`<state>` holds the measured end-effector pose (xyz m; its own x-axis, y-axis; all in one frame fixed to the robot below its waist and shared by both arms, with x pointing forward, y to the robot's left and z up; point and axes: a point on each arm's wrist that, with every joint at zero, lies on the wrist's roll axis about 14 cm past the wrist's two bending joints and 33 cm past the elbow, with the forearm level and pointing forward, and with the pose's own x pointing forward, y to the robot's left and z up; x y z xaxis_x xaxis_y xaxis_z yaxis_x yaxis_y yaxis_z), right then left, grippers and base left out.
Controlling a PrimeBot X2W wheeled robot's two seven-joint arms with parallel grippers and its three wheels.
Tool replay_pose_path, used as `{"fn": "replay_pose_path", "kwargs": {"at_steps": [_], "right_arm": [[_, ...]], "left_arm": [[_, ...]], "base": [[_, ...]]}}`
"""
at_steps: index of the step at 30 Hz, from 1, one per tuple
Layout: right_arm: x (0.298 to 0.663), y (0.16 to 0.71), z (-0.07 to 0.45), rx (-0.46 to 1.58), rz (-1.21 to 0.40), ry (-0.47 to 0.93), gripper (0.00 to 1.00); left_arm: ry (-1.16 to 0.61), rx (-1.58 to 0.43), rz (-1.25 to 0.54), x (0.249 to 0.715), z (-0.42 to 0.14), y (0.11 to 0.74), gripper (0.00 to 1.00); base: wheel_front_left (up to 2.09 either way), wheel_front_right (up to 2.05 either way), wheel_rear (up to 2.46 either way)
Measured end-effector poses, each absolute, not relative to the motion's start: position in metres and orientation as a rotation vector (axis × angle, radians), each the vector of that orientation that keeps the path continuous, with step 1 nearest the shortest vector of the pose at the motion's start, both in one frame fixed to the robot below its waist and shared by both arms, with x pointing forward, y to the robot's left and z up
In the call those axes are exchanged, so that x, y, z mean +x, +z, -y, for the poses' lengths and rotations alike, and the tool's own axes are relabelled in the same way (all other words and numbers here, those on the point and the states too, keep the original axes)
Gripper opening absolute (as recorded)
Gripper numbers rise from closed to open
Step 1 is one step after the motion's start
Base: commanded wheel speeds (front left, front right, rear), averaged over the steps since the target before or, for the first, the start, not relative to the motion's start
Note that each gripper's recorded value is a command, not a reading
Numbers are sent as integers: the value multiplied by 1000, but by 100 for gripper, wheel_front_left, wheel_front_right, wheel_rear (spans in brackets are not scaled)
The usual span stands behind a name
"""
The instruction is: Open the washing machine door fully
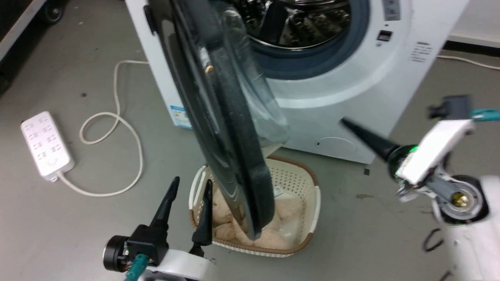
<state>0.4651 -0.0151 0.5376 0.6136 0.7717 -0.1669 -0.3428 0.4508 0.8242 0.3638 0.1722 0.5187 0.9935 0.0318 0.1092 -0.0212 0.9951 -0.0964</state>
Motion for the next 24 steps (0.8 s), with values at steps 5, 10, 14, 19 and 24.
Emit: {"fn": "replay_pose_path", "kwargs": {"at_steps": [5,10,14,19,24], "right_arm": [[476,582,77,616,-227,566,100],[459,604,123,236,57,439,100],[438,602,149,72,176,345,100],[409,588,160,-8,232,254,100],[389,574,153,-41,241,221,100]], "left_arm": [[10,-140,121,370,-168,522,100],[-23,-132,137,378,-164,527,100],[-43,-121,161,380,-160,535,100],[-62,-121,169,379,-155,538,100],[-68,-121,175,377,-152,540,100]], "base": [[0,0,0],[0,0,0],[0,0,0],[0,0,0],[0,0,0]]}}
